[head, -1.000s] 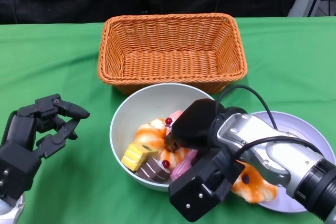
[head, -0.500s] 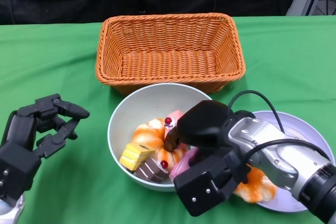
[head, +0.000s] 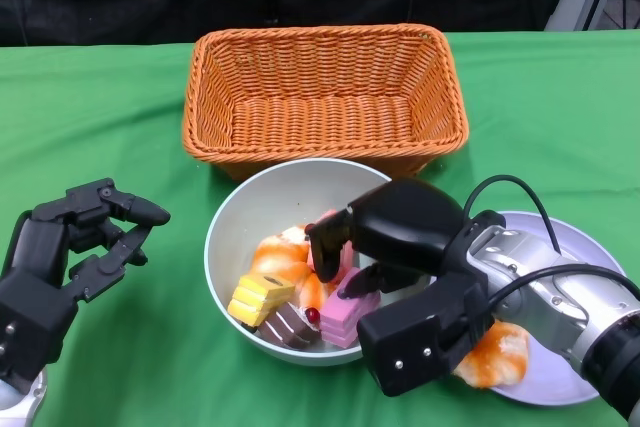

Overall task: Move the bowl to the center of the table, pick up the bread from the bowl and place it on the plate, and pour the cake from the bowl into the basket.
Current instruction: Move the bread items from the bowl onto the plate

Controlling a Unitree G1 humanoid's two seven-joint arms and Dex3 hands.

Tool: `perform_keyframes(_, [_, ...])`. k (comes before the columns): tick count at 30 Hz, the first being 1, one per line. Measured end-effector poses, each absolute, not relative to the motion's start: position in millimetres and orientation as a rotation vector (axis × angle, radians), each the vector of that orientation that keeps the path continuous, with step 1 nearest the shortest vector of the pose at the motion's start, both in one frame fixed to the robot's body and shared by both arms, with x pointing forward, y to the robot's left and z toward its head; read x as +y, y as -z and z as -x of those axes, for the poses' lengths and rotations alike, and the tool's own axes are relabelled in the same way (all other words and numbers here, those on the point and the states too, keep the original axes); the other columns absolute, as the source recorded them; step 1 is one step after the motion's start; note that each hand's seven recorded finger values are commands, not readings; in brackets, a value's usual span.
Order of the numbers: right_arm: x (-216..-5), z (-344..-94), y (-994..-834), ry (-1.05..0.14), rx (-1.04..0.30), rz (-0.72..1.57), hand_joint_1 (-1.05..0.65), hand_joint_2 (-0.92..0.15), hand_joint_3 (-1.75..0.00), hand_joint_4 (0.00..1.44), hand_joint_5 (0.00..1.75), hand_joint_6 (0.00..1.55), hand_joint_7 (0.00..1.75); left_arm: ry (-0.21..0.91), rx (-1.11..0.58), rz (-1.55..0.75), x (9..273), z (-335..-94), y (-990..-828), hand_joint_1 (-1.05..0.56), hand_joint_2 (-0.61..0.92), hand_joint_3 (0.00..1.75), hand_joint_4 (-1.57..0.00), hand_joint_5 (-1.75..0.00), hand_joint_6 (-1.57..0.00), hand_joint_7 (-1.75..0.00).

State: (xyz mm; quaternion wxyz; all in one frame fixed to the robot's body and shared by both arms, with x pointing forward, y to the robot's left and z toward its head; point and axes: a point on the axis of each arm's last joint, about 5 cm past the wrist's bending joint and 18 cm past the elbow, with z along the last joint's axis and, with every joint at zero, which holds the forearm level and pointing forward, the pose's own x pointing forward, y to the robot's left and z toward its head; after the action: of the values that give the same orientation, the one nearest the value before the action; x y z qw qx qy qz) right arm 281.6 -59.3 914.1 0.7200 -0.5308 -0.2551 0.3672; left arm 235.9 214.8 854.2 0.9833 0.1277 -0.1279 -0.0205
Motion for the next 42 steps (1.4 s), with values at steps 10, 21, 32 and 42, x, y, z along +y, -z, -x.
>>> perform_keyframes(10, [-62,-283,-914.4,-0.781,-0.577,1.122,-0.23,-0.81,0.0,0.67,1.58,0.77,0.95,0.043,-0.257,-0.258,215,-236,-854.2,-0.12,0.92,0.35,-0.8,-1.37,-0.87,-0.91])
perform_keyframes(21, [-65,-284,-912.4,-0.778,-0.57,1.111,-0.23,-0.82,0.0,0.65,1.61,0.73,1.05,0.043,-0.257,-0.258,215,-236,-854.2,-0.11,0.92,0.34,-0.81,-1.36,-0.87,-0.9])
perform_keyframes(32, [-64,-283,-911.3,-0.73,-0.634,1.137,-0.42,-0.84,0.0,0.73,0.88,0.81,0.09,0.044,-0.256,-0.261,215,-236,-854.1,-0.13,0.92,0.33,-0.83,-1.34,-0.88,-0.89])
perform_keyframes(42, [-56,-278,-922.4,-0.673,-0.799,1.05,-0.5,-0.8,0.0,0.83,0.2,0.68,0.0,0.045,-0.253,-0.261,214,-236,-854.0,-0.12,0.92,0.35,-0.85,-1.34,-0.9,-0.87])
